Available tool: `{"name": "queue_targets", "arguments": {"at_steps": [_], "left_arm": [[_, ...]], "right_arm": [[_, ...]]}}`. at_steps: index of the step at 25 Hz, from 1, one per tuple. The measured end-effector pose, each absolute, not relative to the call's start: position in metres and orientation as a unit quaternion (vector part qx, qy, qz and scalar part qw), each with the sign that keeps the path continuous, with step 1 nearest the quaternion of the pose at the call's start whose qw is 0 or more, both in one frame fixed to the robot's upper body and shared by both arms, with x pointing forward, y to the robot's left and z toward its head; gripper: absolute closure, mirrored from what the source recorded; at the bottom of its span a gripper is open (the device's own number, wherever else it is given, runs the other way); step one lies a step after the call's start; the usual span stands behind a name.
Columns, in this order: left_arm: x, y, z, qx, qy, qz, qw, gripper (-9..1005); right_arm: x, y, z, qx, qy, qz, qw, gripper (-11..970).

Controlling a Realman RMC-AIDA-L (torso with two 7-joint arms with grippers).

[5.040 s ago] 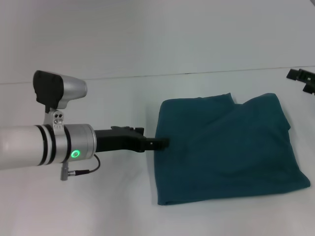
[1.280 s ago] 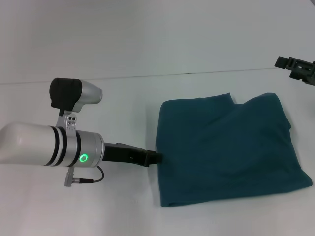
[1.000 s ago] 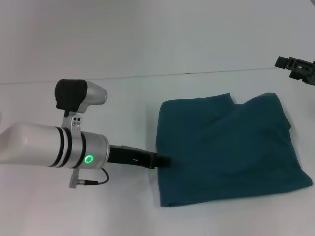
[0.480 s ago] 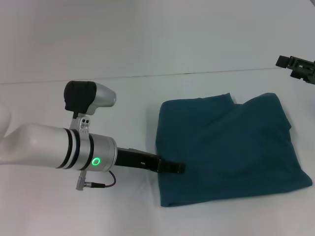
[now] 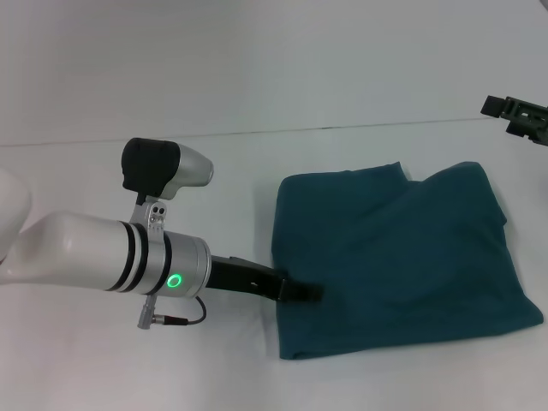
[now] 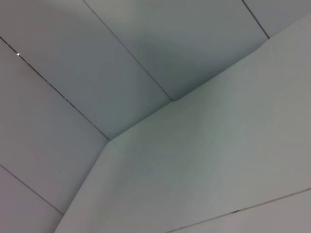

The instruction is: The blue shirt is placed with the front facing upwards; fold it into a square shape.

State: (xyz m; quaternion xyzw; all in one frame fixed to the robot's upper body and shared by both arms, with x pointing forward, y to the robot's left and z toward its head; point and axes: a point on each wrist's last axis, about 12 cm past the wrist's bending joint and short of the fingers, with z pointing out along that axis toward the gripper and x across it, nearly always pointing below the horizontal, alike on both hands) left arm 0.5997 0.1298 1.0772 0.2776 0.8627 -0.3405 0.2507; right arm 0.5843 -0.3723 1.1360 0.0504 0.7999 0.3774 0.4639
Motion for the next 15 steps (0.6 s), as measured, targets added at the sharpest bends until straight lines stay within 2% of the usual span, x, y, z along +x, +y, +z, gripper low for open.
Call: {"name": "queue_targets", "arguments": {"at_steps": [9, 15], "left_arm": [[0.6023, 0.1288, 1.0766, 0.283, 0.864, -0.327, 0.258, 362], [0.6019, 0.1279, 1.0758, 0.286, 0.864, -0.325, 0.257, 657]], "right_arm": [[0.5838, -0.3706, 1.137, 0.047, 0.799, 0.381, 0.464, 44], [0.5837, -0.3705, 1.1373, 0.046, 0.798, 0.381, 0.464, 44]]}}
